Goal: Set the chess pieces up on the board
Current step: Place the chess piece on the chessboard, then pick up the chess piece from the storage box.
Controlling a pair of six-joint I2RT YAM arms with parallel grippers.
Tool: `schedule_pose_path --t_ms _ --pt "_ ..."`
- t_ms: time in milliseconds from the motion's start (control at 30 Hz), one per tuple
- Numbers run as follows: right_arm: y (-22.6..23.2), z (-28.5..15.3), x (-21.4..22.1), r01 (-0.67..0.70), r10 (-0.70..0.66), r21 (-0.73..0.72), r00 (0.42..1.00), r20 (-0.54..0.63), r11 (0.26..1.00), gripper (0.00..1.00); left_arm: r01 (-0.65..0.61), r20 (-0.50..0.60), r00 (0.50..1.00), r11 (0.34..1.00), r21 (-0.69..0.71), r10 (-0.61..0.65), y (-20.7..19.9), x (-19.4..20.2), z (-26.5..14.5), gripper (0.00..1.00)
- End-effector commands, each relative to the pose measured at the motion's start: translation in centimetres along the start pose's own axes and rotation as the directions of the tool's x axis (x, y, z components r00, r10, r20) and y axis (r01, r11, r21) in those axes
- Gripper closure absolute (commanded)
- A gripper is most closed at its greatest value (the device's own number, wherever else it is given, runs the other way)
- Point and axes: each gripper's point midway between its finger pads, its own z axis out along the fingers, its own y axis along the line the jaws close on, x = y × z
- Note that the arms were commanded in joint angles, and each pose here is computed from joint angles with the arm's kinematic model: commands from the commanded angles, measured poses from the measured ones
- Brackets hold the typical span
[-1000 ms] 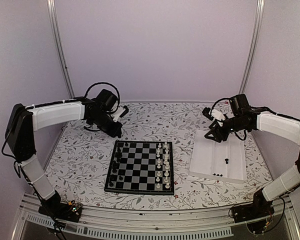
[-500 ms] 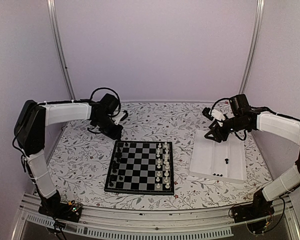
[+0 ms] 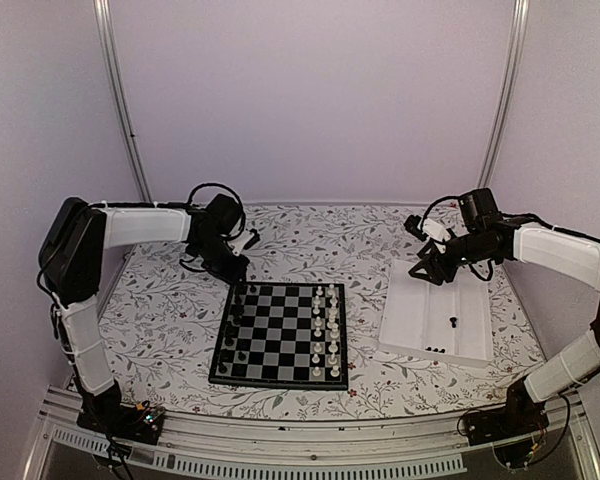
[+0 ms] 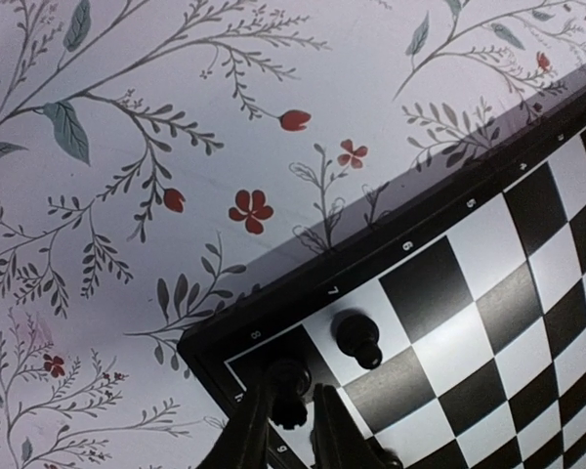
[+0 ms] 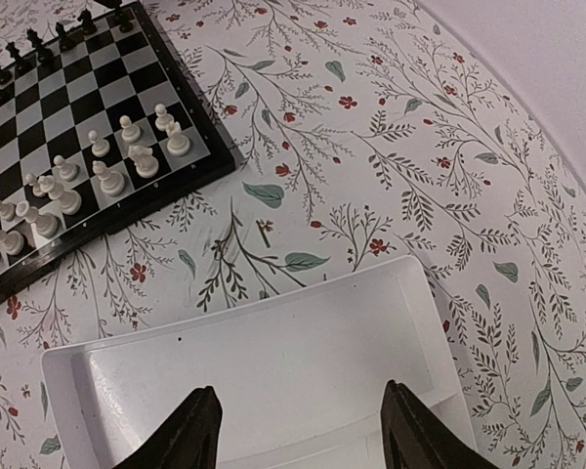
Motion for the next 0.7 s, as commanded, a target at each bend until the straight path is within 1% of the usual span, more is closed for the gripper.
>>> schedule_pose_path --t_ms 0,133,233,300,367,433,500,600,667 --pt "0.2 0.2 0.3 0.001 -0.001 -0.017 1.000 0.002 1.000 0.41 0.024 0.010 1.000 1.000 0.005 -0.024 0.4 -0.6 0.2 0.75" --pt "0.1 0.0 0.1 0.002 -0.002 -0.011 1.000 0.006 1.000 0.41 0.026 0.015 1.000 1.000 0.000 -0.026 0.5 -0.8 -0.4 0.66" --pt "-0.1 -0.6 -0.7 -0.007 0.008 -0.002 1.000 0.027 1.000 0.40 0.024 0.052 0.998 1.000 -0.015 -0.024 0.5 -1.8 -2.4 0.59" --pt "0.0 -1.4 -1.5 -0.006 0.006 -0.008 0.999 0.040 1.000 0.40 0.028 0.126 0.992 0.999 -0.037 -0.023 0.6 -3.2 -5.3 0.55" --pt "0.1 -1.9 -1.1 -0.005 0.005 -0.008 1.000 0.003 1.000 0.41 0.015 0.198 0.980 0.999 -0.038 -0.007 0.0 -4.6 -7.8 0.52" --pt "-0.1 -2.0 0.2 0.011 -0.011 0.007 0.998 -0.067 1.000 0.42 -0.038 0.298 0.953 0.999 -0.028 0.044 -1.9 -6.4 -11.1 0.51" --pt "0.1 -2.0 2.1 0.049 -0.046 0.012 0.987 -0.151 0.999 0.44 -0.122 0.374 0.920 0.992 -0.017 0.120 -4.8 -7.9 -13.5 0.51" --pt "1.1 -2.5 5.0 0.087 -0.090 -0.026 0.960 -0.265 0.996 0.46 -0.263 0.447 0.864 0.965 0.004 0.233 -9.9 -9.5 -15.6 0.51" --pt "1.5 -3.1 6.5 0.119 -0.131 -0.058 0.933 -0.334 0.991 0.47 -0.332 0.485 0.829 0.943 0.022 0.280 -12.7 -10.3 -16.5 0.50"
